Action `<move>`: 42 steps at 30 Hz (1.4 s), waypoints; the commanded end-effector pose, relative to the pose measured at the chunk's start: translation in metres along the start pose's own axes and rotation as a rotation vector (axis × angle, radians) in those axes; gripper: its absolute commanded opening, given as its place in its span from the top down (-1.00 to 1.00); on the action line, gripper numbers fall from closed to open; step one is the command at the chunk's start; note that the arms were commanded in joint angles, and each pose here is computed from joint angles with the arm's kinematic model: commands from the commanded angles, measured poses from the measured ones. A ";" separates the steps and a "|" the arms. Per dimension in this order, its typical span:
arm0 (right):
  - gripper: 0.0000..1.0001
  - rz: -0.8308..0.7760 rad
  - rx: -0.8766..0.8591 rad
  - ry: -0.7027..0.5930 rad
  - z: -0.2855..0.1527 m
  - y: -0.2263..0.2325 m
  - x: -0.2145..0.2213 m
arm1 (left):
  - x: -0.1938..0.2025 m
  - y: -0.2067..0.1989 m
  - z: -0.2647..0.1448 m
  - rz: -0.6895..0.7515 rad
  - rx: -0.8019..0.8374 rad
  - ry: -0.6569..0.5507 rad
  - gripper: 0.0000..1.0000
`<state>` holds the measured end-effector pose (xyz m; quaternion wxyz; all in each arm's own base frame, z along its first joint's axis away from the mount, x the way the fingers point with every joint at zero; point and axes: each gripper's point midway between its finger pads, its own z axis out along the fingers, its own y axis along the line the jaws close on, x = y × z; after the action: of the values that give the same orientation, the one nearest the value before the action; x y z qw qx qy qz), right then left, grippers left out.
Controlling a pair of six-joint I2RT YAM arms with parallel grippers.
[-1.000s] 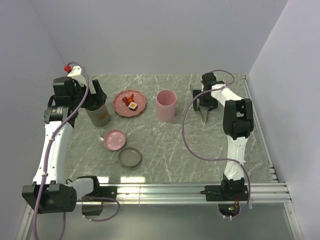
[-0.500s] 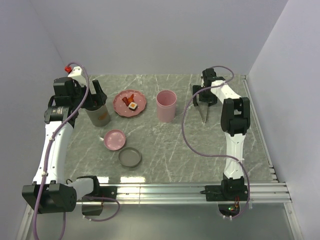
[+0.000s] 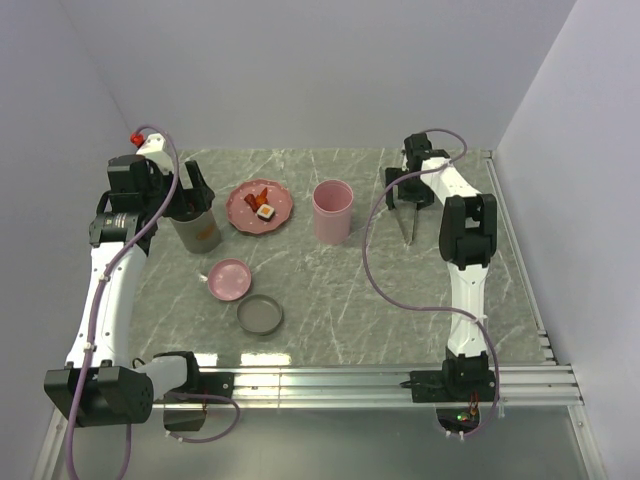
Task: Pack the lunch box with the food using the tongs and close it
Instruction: Grab the clamp with the right arm
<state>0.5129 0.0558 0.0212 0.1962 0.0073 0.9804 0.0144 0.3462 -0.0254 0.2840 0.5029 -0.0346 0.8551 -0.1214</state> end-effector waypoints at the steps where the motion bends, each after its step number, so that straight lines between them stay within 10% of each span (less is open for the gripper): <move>1: -0.93 0.001 0.033 -0.023 0.000 -0.008 -0.010 | -0.011 -0.006 -0.005 0.005 0.024 -0.032 -0.99; 19: -0.46 -0.088 -0.016 -0.003 -0.019 -0.021 -0.004 | -0.014 -0.010 -0.008 0.020 0.045 -0.037 -0.99; 42: -0.27 -0.209 -0.482 -0.187 -0.236 0.014 0.025 | -0.032 -0.082 -0.056 0.123 0.425 -0.151 -0.99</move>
<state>0.4331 0.0354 0.2009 0.2857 -0.1017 0.9405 0.1535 0.3187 -0.0726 0.3275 0.5356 0.0736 0.8099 -0.2274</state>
